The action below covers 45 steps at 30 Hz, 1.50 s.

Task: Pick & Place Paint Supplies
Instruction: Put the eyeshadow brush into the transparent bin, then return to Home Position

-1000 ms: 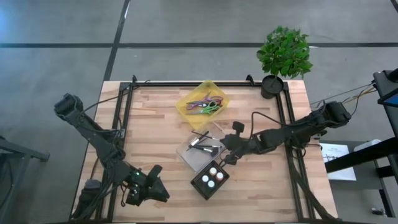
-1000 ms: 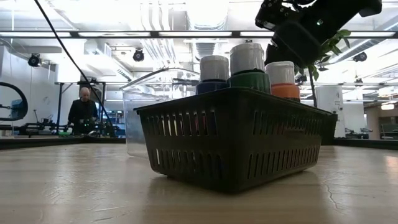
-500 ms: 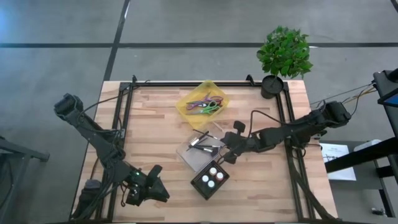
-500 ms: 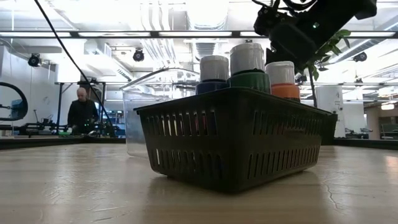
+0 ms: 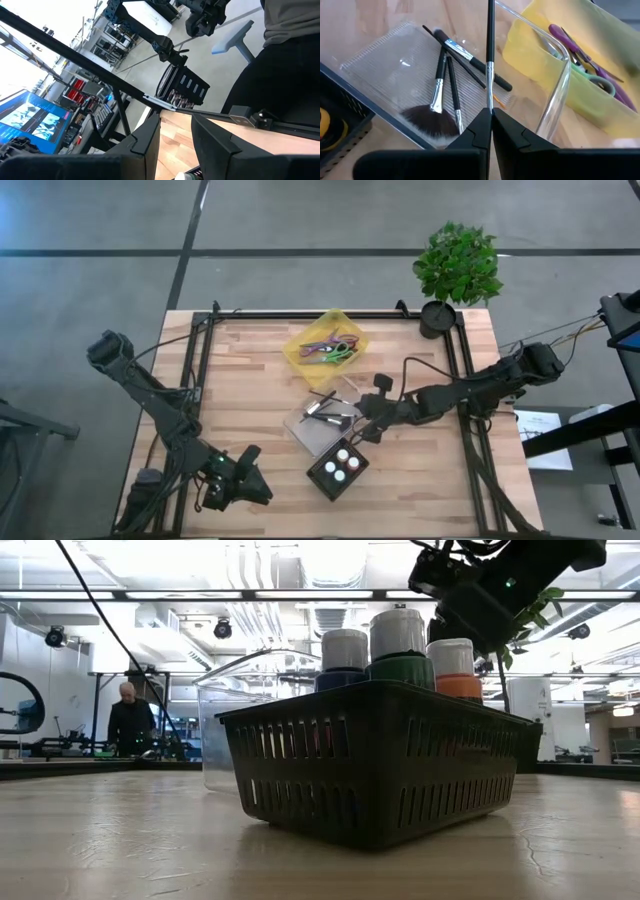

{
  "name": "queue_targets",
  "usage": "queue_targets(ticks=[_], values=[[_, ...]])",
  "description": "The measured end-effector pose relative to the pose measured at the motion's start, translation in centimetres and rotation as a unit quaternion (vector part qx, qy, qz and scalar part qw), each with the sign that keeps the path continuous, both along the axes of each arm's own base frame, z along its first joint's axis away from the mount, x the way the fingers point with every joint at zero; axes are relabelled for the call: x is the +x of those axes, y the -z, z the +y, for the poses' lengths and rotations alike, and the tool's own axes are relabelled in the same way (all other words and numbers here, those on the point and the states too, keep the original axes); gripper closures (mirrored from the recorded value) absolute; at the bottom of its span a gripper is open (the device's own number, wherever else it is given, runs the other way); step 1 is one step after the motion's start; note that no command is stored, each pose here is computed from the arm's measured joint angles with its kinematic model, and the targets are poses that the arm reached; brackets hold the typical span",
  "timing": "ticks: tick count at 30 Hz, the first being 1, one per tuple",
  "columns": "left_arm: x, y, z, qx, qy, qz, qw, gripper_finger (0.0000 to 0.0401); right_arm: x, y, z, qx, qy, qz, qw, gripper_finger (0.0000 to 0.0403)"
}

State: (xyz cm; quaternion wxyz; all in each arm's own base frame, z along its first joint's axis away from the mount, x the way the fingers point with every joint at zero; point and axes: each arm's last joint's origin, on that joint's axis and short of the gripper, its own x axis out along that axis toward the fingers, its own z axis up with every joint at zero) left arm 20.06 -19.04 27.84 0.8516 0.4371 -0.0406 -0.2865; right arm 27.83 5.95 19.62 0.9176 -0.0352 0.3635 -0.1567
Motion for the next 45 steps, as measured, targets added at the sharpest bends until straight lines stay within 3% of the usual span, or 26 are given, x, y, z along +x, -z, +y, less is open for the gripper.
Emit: queue_targets(ticks=[12, 23, 32, 35, 45], values=[[0.01, 0.0, 0.01, 0.0, 0.0, 0.0, 1.0, 0.0283, 0.01, 0.08, 0.21, 0.016, -0.037, 0.012, 0.999, 0.0393], [0.0, 0.0, 0.01, 0.0, 0.0, 0.0, 1.0, 0.0283, 0.09, -0.02, 0.16, 0.014, -0.025, 0.003, 1.0, 0.0394], [0.0, -0.01, 0.0, -0.001, 0.0, 0.001, 1.0, 0.0283, 0.07, 0.07, 0.4, 0.036, -0.062, 0.015, 0.997, 0.0388], [-0.01, -0.01, 0.01, -0.002, 0.0, 0.001, 1.0, 0.0283, 0.08, 0.08, 0.35, 0.04, -0.057, 0.014, 0.997, 0.0357], [0.0, 0.0, 0.01, -0.007, -0.001, 0.004, 1.0, 0.0283, 0.09, 0.04, 0.14, 0.031, -0.03, 0.006, 0.999, 0.0197]])
